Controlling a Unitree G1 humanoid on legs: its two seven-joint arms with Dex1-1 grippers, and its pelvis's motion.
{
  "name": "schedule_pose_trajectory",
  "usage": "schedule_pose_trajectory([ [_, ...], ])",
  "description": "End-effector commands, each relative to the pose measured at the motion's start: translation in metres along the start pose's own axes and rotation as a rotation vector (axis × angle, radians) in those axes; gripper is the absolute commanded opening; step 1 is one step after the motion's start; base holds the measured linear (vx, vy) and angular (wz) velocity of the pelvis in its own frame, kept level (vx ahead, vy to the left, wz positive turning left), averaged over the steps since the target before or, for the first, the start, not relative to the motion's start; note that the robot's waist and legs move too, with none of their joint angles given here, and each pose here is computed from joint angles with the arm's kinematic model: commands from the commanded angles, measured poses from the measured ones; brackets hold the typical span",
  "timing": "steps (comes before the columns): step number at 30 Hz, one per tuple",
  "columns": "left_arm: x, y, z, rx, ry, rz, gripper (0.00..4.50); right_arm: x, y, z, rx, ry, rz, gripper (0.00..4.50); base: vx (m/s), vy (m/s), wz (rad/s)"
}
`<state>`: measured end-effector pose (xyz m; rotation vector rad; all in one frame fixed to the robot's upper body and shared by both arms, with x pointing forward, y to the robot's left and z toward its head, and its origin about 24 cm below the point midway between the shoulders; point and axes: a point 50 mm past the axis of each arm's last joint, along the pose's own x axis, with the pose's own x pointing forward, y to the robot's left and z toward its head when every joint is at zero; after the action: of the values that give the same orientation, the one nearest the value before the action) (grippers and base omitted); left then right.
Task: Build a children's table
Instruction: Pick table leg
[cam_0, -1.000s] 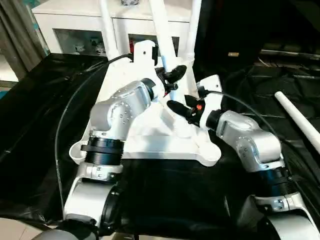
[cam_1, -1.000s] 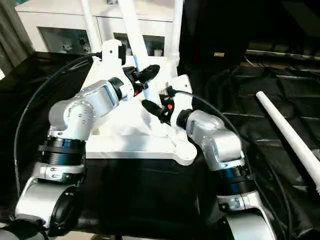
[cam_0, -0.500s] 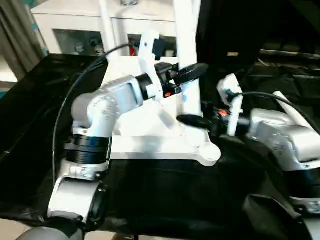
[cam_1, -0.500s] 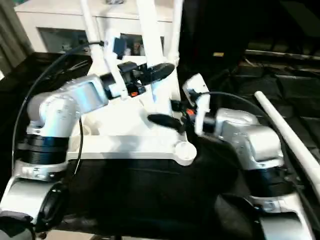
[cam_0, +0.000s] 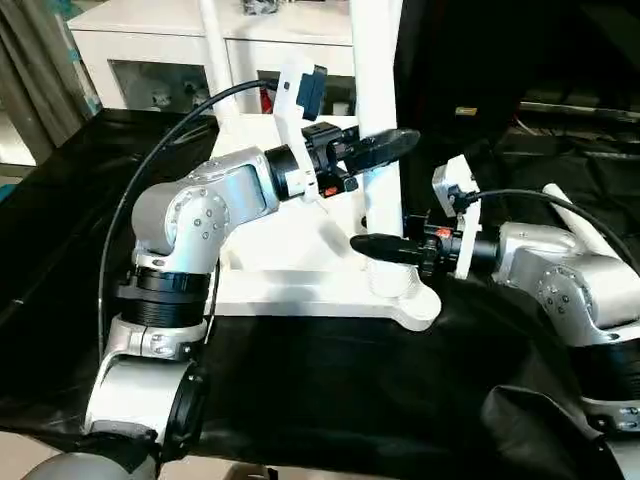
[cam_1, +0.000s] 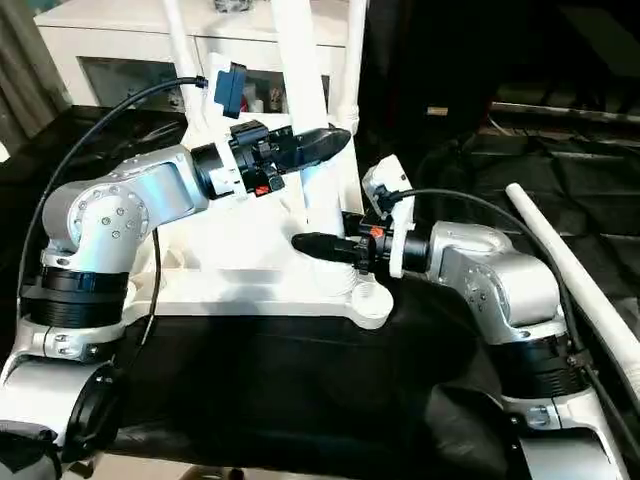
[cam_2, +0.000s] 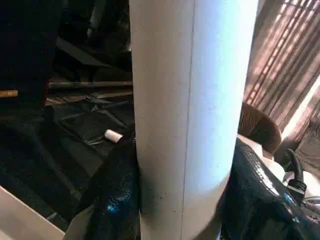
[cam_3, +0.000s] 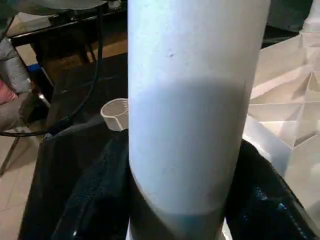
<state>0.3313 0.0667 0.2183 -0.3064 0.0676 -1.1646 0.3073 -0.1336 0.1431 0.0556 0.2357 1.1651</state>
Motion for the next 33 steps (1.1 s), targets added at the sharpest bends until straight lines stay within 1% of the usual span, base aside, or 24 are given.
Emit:
schedule_pose_trajectory([
  [1, 0.002, -0.002, -0.003, 0.049, 0.048, -0.003, 1.84, 0.000, -0.007, 0.005, -0.027, -0.025, -0.060, 2.52, 0.000, 0.000, 0.00],
  [2, 0.002, -0.001, -0.004, 0.055, 0.053, 0.000, 1.84, 0.000, -0.007, 0.006, -0.021, -0.029, -0.059, 2.52, 0.000, 0.000, 0.00],
  [3, 0.002, -0.001, -0.004, 0.074, 0.063, -0.004, 1.84, 0.000, -0.007, 0.007, -0.009, -0.031, -0.040, 2.64, 0.000, 0.000, 0.00],
  [5, 0.002, -0.001, -0.004, 0.079, 0.065, -0.007, 1.84, 0.000, -0.006, 0.007, -0.007, -0.031, -0.031, 2.81, 0.000, 0.000, 0.00],
  [7, 0.002, -0.003, -0.003, 0.078, 0.069, -0.032, 1.84, 0.000, -0.005, 0.009, -0.016, -0.021, -0.010, 3.00, 0.000, 0.000, 0.00],
  [8, 0.002, -0.005, -0.003, 0.079, 0.071, -0.051, 1.84, 0.000, -0.004, 0.010, -0.025, -0.019, -0.004, 3.00, 0.000, 0.000, 0.00],
  [9, 0.002, -0.005, -0.002, 0.081, 0.072, -0.060, 1.84, 0.000, -0.004, 0.011, -0.031, -0.019, -0.003, 3.12, 0.000, 0.000, 0.00],
  [11, 0.001, -0.006, -0.001, 0.078, 0.069, -0.075, 1.84, -0.001, -0.005, 0.011, -0.040, -0.020, 0.004, 3.12, 0.000, 0.000, 0.00],
  [12, 0.001, -0.006, -0.001, 0.077, 0.067, -0.077, 1.84, -0.001, -0.005, 0.012, -0.044, -0.016, 0.012, 3.19, 0.000, 0.000, 0.00],
  [18, 0.001, -0.008, 0.000, 0.079, 0.067, -0.107, 1.84, -0.003, -0.001, 0.009, -0.039, 0.025, 0.085, 3.19, 0.000, 0.000, 0.00],
  [22, 0.001, -0.013, 0.000, 0.070, 0.065, -0.149, 1.84, -0.004, 0.000, 0.007, -0.035, 0.038, 0.110, 3.19, 0.000, 0.000, 0.00],
  [33, 0.000, -0.018, -0.002, 0.067, 0.087, -0.187, 1.84, -0.006, 0.004, 0.004, -0.033, 0.054, 0.162, 3.19, 0.000, 0.000, 0.00],
])
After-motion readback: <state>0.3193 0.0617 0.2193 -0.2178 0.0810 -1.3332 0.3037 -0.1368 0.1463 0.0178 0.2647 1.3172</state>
